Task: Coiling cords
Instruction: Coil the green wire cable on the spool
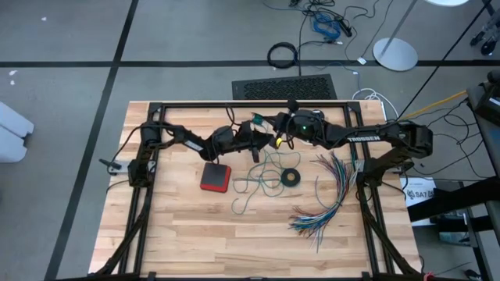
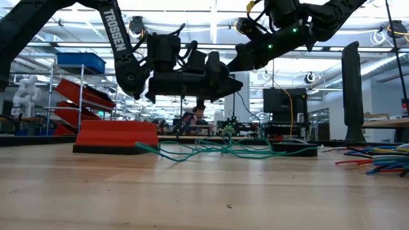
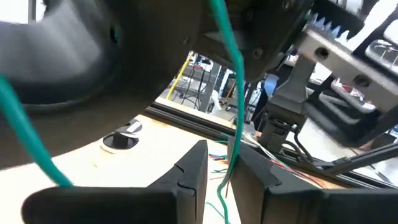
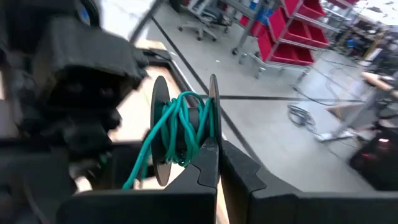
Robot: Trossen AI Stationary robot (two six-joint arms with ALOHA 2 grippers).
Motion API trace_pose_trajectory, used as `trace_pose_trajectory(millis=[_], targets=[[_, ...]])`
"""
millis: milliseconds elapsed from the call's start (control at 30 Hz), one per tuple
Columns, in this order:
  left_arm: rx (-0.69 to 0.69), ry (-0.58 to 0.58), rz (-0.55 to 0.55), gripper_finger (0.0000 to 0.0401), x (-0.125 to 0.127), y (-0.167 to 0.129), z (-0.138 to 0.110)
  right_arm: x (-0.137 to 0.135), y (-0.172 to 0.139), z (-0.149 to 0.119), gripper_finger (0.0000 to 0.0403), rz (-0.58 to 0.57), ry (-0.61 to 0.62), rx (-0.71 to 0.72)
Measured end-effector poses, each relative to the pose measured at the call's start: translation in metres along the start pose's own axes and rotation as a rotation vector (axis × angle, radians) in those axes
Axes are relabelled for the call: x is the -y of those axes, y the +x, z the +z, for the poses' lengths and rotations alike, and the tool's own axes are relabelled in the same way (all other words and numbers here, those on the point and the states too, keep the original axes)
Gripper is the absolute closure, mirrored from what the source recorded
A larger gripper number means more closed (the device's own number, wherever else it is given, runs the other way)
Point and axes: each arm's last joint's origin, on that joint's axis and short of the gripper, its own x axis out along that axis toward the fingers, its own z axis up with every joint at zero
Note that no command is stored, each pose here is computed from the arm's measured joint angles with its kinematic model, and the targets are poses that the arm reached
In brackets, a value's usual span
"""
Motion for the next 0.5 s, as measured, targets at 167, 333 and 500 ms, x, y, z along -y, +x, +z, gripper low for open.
trace_pose_trajectory(millis=[167, 333, 500], targets=[[-0.016, 0.024, -0.001, 0.0332, 0.0, 0.0, -0.002, -0.001, 0.0, 0.003, 0.0403, 0.03, 0.04, 0.031], [-0.072, 0.096, 0.024, 0.0332, -0.002, -0.001, -0.007, 0.002, -0.003, 0.006, 0.0403, 0.014, 0.047, 0.046], [-0.095, 0.127, 0.077, 0.0332, -0.004, -0.006, -0.013, 0.005, -0.011, 0.014, 0.0403, 0.006, 0.055, 0.078]])
